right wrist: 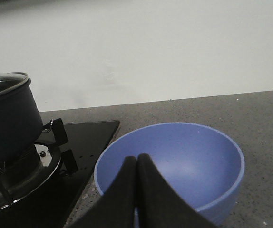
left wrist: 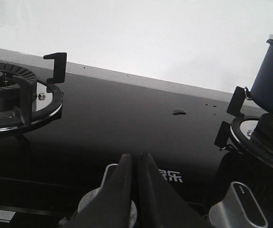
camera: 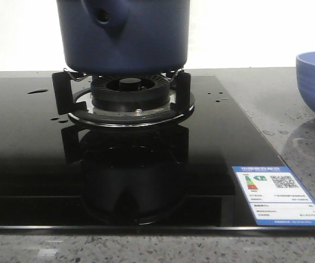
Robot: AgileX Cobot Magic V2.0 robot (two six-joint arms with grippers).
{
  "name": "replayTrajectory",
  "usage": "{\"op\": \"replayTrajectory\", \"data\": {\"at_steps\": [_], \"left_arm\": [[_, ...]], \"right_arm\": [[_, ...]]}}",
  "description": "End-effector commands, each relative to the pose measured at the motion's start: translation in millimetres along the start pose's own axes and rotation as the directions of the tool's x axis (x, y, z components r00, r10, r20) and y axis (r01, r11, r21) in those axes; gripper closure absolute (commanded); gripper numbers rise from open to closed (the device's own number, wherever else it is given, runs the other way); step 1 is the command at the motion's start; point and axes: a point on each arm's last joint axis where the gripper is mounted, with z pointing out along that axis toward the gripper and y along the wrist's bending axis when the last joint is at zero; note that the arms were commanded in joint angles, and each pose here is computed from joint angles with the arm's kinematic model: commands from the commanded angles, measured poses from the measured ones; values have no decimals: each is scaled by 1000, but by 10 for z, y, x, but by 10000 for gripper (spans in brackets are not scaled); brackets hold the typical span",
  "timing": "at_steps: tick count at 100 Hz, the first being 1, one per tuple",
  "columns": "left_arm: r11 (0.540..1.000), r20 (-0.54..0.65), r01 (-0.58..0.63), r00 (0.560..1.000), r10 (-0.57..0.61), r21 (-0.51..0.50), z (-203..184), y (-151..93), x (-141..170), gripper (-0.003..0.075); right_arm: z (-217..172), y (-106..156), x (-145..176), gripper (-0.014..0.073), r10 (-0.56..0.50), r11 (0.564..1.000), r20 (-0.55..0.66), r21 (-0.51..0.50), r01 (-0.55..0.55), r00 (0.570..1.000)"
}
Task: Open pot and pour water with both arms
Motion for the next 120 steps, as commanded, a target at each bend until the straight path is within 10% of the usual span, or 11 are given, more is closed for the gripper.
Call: {"op": "replayTrajectory", "data": {"at_steps": [1, 83, 120], "left_arm": [[1000, 67, 9, 998, -10, 18, -6, 5, 25, 739], [1000, 67, 9, 998, -10, 18, -6, 5, 25, 739], [1000, 67, 9, 998, -10, 18, -6, 5, 25, 739]], "right_arm": [[-1, -17, -105, 651, -6, 1000, 41, 29, 5, 999], [-4, -56, -132, 651, -73, 995, 75, 77, 67, 995], [-163, -141, 494, 651, -144, 985, 84, 103, 135, 986]]}}
